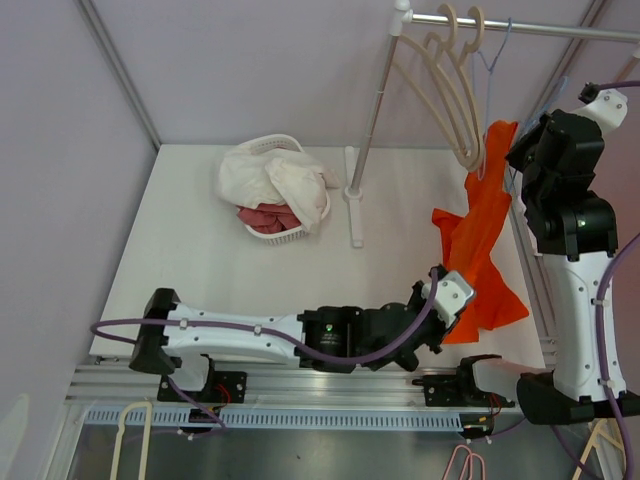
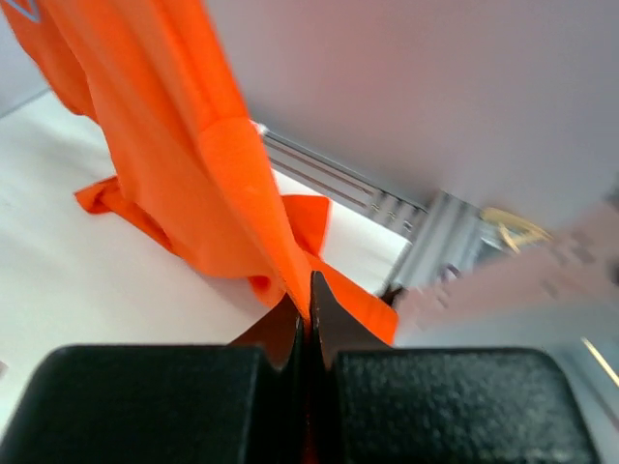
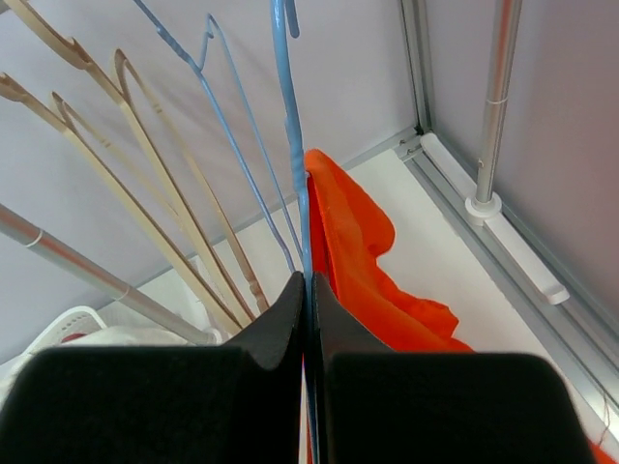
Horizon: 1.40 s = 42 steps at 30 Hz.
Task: Remove the t-shirt from the hanger
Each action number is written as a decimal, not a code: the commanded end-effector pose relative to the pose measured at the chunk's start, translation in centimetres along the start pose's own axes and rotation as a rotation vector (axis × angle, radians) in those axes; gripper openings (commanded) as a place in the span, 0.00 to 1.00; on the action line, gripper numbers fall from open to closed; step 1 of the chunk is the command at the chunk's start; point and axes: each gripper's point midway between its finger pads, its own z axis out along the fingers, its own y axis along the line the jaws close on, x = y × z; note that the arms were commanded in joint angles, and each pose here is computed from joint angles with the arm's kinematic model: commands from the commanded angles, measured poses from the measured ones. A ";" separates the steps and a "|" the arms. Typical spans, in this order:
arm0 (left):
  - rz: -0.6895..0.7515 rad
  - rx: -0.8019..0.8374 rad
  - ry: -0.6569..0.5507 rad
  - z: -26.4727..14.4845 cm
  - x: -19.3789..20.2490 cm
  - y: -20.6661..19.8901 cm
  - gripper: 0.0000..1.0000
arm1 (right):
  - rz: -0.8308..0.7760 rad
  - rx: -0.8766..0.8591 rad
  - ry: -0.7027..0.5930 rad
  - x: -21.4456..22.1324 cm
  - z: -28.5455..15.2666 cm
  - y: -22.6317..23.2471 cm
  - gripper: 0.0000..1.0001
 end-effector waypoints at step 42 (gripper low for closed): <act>-0.387 0.060 0.316 11.8 5.4 9.3 0.01 | -0.062 -0.173 -0.042 -3.8 -7.4 -0.6 0.00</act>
